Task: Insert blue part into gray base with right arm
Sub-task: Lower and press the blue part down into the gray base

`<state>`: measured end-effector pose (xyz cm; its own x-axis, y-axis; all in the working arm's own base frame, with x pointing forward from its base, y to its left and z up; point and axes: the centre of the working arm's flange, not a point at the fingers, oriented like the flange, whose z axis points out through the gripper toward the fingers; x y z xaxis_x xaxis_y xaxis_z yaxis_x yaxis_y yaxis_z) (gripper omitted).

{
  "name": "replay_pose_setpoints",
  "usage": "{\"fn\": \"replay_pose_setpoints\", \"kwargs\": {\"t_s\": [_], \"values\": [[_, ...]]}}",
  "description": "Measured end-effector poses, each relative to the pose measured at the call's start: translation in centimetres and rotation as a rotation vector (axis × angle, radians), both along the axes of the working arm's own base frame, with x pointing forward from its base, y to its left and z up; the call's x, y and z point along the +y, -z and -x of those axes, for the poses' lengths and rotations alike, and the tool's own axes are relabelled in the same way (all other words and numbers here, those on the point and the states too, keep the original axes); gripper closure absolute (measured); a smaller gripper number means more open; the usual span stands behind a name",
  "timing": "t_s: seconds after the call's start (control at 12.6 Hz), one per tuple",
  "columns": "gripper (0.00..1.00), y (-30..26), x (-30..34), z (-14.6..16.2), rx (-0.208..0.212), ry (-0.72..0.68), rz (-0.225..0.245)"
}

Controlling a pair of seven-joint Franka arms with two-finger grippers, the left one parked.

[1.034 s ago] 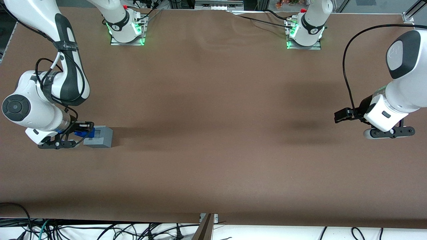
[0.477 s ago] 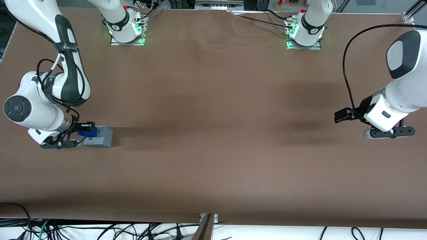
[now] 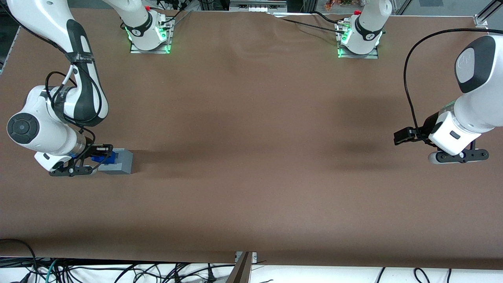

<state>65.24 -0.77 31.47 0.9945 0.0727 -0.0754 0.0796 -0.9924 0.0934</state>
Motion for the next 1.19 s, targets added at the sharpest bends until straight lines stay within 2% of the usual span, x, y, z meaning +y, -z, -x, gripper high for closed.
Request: {"fn": "replay_pose_setpoints", "kwargs": {"t_s": [1.19], "values": [[0.50,0.52,0.25,-0.17,-0.006,-0.011,-0.003]]}}
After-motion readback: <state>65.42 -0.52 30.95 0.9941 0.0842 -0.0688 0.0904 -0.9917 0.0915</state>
